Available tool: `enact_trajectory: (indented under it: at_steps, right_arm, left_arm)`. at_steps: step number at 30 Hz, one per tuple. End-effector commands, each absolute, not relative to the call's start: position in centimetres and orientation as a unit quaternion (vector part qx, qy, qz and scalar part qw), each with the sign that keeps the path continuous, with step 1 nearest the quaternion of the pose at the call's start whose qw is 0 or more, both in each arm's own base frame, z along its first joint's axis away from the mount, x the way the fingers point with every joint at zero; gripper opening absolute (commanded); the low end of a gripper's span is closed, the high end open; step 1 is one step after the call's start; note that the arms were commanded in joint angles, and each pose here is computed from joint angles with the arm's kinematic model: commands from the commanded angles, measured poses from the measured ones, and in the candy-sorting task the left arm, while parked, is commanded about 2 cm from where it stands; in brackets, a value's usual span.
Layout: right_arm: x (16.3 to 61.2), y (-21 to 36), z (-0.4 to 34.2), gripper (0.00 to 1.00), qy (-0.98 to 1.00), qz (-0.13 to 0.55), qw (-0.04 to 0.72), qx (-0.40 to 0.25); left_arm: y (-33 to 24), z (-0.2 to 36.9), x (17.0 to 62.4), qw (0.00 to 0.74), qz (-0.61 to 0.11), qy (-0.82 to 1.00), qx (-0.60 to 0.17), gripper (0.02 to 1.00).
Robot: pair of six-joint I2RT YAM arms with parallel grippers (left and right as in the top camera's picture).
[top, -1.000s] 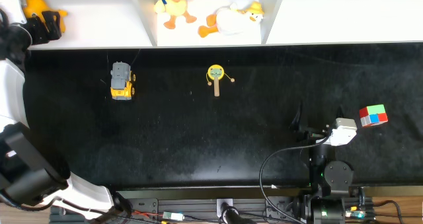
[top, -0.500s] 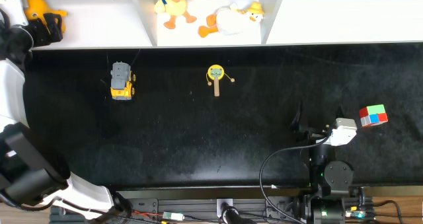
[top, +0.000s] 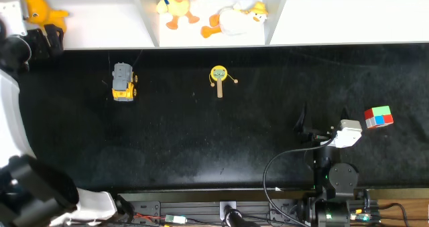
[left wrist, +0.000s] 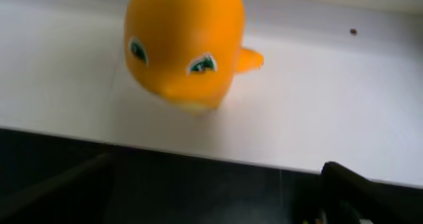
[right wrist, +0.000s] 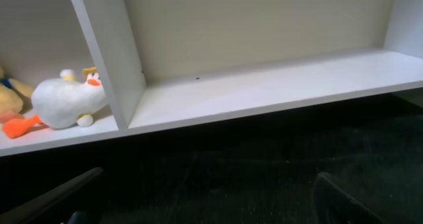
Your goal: Store Toys
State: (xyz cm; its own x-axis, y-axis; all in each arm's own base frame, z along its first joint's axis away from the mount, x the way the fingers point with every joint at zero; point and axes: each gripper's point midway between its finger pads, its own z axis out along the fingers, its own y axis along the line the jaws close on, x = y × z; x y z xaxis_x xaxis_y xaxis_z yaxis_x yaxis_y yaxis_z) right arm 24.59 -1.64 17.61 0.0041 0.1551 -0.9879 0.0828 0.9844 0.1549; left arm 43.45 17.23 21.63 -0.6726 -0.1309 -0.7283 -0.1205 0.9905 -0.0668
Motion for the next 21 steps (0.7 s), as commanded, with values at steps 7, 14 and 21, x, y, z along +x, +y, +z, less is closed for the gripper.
enact_trajectory:
  at_steps: [7, 14, 21]
  right_arm:
    - [24.6, -1.6, 17.2, 0.996, 0.705, 0.030, 0.703, 0.085]
    - [24.6, -1.6, 17.2, 0.996, 0.705, 0.030, 0.703, 0.085]
    - [24.6, -1.6, 17.2, 0.993, 0.705, 0.030, 0.703, 0.085]
  left_arm:
    - [14.0, 22.5, 38.2, 0.402, 0.000, 0.914, -0.054, 0.998]
    - [9.5, 19.6, 35.4, 0.415, -0.026, 0.908, -0.052, 0.998]
    - [4.4, 15.3, 34.5, 0.398, -0.074, 0.912, -0.058, 0.998]
